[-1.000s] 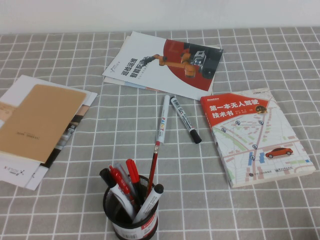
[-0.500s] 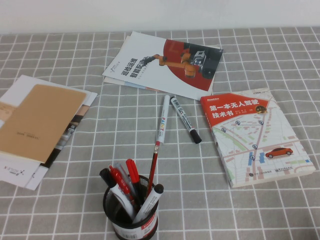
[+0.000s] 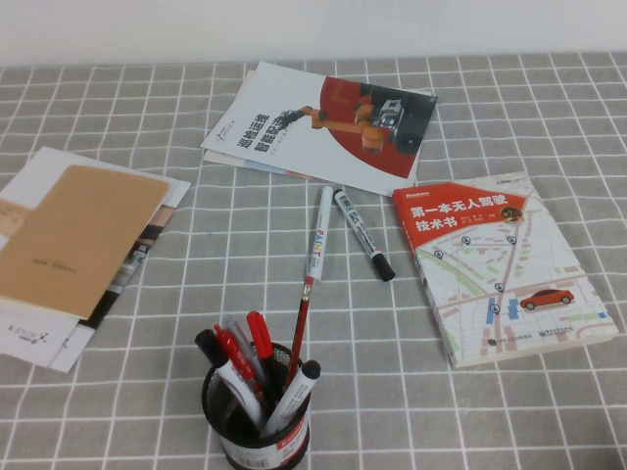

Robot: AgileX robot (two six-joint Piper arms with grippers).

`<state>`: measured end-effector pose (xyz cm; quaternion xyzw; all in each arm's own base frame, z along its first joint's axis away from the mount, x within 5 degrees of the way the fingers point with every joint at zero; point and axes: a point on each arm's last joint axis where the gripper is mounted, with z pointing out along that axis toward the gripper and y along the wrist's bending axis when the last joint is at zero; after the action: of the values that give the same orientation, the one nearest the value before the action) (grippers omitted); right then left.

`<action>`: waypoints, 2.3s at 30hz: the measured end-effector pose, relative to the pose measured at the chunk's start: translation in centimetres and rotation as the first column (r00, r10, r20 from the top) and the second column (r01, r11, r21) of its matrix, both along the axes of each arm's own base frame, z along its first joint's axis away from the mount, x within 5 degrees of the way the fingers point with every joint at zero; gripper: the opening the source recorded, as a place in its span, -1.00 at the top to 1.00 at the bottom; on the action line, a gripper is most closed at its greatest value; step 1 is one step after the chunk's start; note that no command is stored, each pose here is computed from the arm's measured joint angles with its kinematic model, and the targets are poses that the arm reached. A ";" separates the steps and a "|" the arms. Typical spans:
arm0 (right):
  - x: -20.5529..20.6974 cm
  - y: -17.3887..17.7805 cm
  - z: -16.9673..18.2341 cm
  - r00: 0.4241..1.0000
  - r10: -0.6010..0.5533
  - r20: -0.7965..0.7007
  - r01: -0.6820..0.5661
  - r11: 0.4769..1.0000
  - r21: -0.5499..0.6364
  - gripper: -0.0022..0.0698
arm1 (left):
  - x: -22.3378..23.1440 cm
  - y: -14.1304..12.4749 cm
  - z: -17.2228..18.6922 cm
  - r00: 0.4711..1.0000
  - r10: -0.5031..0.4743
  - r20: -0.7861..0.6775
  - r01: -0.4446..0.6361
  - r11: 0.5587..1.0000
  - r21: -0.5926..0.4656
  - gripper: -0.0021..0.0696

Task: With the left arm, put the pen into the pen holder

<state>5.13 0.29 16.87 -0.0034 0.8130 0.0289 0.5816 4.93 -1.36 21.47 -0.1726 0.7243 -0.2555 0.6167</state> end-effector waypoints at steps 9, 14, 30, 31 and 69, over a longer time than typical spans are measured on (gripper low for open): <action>0.0 0.0 0.0 1.000 0.000 0.000 0.000 1.000 0.000 0.98 | 0.6 -0.8 3.5 0.979 -0.105 -0.177 0.128 0.985 0.119 0.94; 0.0 0.0 0.0 1.000 0.000 0.000 0.000 1.000 0.000 0.98 | 2.2 -1.3 5.2 0.921 -0.175 -0.349 0.251 0.950 0.186 0.94; 0.0 0.0 0.0 1.000 0.000 0.000 0.000 1.000 0.000 0.98 | 10.3 -2.2 12.4 0.748 -0.296 -0.595 0.513 0.826 0.234 0.94; 0.0 0.0 0.0 1.000 0.000 0.000 0.000 1.000 0.000 0.98 | 10.9 -2.2 12.7 0.737 -0.300 -0.606 0.524 0.820 0.231 0.94; 0.0 0.0 0.0 1.000 0.000 0.000 0.000 1.000 0.000 0.98 | 34.5 -23.5 5.3 0.376 -0.302 -0.876 0.886 0.393 0.244 0.94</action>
<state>5.13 0.29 16.87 -0.0034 0.8130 0.0289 0.5816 39.44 -24.87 26.72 0.2966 0.9401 -0.0972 0.1370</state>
